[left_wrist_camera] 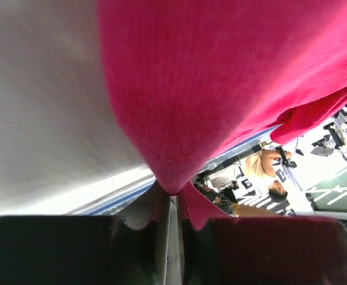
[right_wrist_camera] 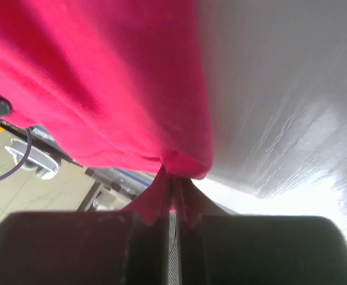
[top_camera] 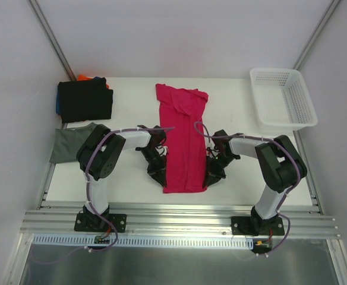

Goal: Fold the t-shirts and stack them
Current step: Fold the tshirt

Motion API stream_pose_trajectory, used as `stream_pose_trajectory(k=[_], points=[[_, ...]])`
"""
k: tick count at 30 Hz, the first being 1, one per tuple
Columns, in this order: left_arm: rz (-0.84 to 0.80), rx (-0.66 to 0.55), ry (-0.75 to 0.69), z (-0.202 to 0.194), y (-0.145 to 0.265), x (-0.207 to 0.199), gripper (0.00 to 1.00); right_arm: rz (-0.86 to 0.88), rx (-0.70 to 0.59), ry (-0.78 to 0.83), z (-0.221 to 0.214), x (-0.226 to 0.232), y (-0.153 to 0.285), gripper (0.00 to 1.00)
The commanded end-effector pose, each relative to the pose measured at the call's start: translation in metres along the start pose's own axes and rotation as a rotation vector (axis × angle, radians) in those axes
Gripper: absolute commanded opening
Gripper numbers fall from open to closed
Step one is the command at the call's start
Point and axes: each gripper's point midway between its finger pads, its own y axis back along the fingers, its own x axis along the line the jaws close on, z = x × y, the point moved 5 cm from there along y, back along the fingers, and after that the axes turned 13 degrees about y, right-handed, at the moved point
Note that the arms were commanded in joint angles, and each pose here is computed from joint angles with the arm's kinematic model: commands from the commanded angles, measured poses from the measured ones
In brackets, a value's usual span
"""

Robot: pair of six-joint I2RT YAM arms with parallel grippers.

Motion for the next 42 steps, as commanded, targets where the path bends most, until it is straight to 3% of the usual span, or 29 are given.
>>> stream_pose_trajectory(k=[1, 7, 19, 28, 34, 42], points=[[-0.002, -0.028, -0.007, -0.011, 0.010, -0.004, 0.05, -0.066, -0.088, 0.076, 0.014, -0.006, -0.003, 0.01], [-0.047, -0.075, -0.069, -0.007, 0.030, -0.016, 0.00, -0.042, -0.136, 0.149, 0.028, 0.014, 0.020, 0.01], [-0.065, -0.337, -0.260, 0.012, 0.096, -0.042, 0.00, -0.051, -0.326, 0.285, 0.063, 0.047, 0.096, 0.01], [-0.030, -0.490, -0.274, 0.048, 0.129, -0.043, 0.00, -0.090, -0.513, 0.290, 0.108, 0.046, 0.147, 0.01], [-0.027, -0.583, -0.290, 0.085, 0.154, -0.054, 0.00, -0.102, -0.597, 0.319, 0.143, 0.051, 0.161, 0.01], [-0.023, -0.670, -0.319, 0.133, 0.167, -0.076, 0.00, -0.134, -0.610, 0.336, 0.186, 0.045, 0.152, 0.01]])
